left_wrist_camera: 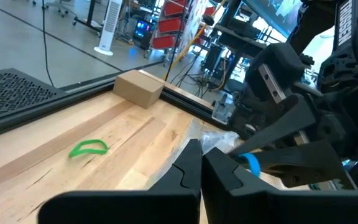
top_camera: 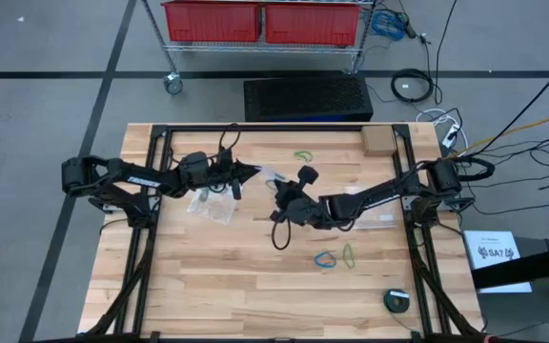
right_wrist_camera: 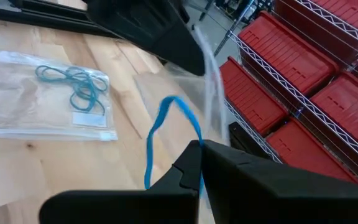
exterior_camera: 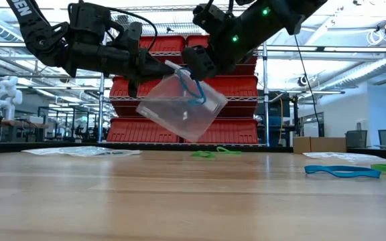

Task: Sort rubber bands
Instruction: Put the blue rubber band into the bottom left transparent zip bag

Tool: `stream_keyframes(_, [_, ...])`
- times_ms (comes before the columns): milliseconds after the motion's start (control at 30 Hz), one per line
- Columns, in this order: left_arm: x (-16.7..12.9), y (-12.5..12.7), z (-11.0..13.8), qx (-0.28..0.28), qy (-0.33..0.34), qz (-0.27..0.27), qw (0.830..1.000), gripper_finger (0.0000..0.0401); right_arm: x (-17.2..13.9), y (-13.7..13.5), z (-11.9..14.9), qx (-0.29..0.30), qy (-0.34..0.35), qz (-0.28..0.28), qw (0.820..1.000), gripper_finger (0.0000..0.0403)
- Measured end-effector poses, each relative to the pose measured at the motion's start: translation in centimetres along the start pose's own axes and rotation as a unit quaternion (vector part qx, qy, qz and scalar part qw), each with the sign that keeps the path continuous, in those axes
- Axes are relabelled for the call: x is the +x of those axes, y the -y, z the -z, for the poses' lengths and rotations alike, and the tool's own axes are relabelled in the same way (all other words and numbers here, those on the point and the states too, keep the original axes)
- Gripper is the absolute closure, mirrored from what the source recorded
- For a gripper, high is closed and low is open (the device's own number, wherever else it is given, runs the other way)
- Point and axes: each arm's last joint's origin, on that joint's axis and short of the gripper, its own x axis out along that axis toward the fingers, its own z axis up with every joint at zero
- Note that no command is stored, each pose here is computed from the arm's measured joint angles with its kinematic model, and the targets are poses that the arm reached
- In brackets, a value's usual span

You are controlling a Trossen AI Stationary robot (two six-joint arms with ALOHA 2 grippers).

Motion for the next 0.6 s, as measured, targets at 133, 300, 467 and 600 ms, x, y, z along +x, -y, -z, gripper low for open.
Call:
stream_keyframes(133, [0.0, 0.0, 0.0, 0.0, 0.0, 0.0, 1.0, 0.0399, -0.2, -0.2, 0.0, -0.001, 0.002, -0.003, 1.0, 0.0403])
stream_keyframes(300, [0.0, 0.0, 0.0, 0.0, 0.0, 0.0, 1.0, 0.0399, 0.6, 0.6, 0.1, 0.001, -0.006, 0.01, 1.0, 0.0403])
stream_keyframes(467, [0.0, 0.0, 0.0, 0.001, 0.0, 0.0, 1.0, 0.0399, 0.8, 0.7, 0.1, -0.004, -0.008, 0.011, 1.0, 0.0403])
stream_keyframes(600, [0.0, 0.0, 0.0, 0.001, 0.0, 0.0, 1.0, 0.0399, 0.8, 0.7, 0.1, -0.011, -0.007, 0.01, 1.0, 0.0403])
